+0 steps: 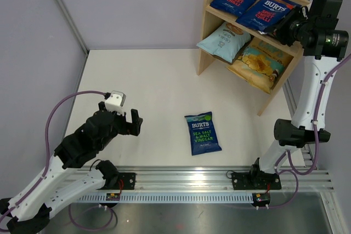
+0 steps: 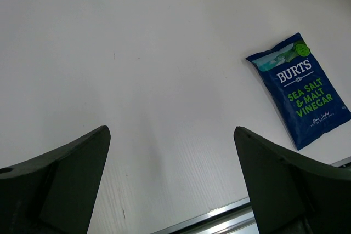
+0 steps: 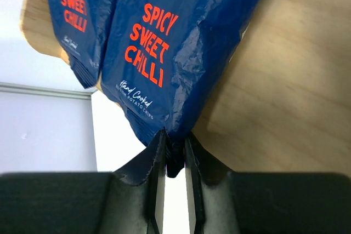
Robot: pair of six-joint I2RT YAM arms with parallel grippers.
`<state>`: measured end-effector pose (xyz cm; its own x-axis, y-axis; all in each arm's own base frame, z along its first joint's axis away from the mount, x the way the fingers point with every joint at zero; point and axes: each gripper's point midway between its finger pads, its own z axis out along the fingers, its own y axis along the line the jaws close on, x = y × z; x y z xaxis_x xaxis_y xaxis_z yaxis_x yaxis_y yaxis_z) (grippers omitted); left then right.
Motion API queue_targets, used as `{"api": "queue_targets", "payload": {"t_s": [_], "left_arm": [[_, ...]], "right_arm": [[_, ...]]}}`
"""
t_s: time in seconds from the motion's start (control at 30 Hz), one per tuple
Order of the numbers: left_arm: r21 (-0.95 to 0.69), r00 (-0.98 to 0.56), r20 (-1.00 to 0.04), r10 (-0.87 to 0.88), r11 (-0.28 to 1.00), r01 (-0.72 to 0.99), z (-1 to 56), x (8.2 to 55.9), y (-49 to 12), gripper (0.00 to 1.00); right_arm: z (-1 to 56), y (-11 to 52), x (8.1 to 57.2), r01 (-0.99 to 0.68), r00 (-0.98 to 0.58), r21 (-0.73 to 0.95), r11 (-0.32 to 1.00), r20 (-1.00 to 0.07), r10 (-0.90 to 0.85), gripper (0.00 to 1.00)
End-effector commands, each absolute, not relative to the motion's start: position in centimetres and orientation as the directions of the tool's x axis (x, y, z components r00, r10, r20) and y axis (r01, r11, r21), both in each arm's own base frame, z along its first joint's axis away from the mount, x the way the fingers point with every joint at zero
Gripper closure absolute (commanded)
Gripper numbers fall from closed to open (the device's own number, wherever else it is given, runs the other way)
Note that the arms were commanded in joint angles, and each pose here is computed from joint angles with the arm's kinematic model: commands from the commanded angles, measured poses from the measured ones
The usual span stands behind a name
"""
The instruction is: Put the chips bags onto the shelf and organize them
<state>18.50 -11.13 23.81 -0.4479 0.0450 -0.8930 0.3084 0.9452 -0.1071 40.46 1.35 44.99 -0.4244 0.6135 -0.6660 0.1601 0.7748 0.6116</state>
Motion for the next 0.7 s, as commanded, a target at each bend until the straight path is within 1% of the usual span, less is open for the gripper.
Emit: {"api": "queue_targets", "payload": {"t_s": [0.0,0.43,0.63,0.67], "left_arm": [[-0.117,-0.415,-0.909,0.034,0.935,0.334,24.7,18.8,-11.8,0.01],[-0.114,-0.425,-0.904,0.048,0.93,0.348,24.5,18.9,-12.2,0.01],[-0.12,-0.425,-0.904,0.044,0.929,0.351,24.5,18.8,-12.2,0.01],[-0.118,-0.427,-0.903,0.046,0.929,0.351,24.4,18.8,-12.3,0.01]], "right_arm": [[45.7,1.7,41.6,0.103,-0.418,0.625,0.774,-0.679,0.604,0.78],[45.1,-1.2,42.7,0.15,-0.383,0.605,0.782,-0.693,0.61,0.78],[44.8,-2.0,43.2,0.154,-0.386,0.601,0.784,-0.694,0.608,0.69],[44.8,-1.8,43.2,0.148,-0.391,0.605,0.783,-0.691,0.608,0.66]]}}
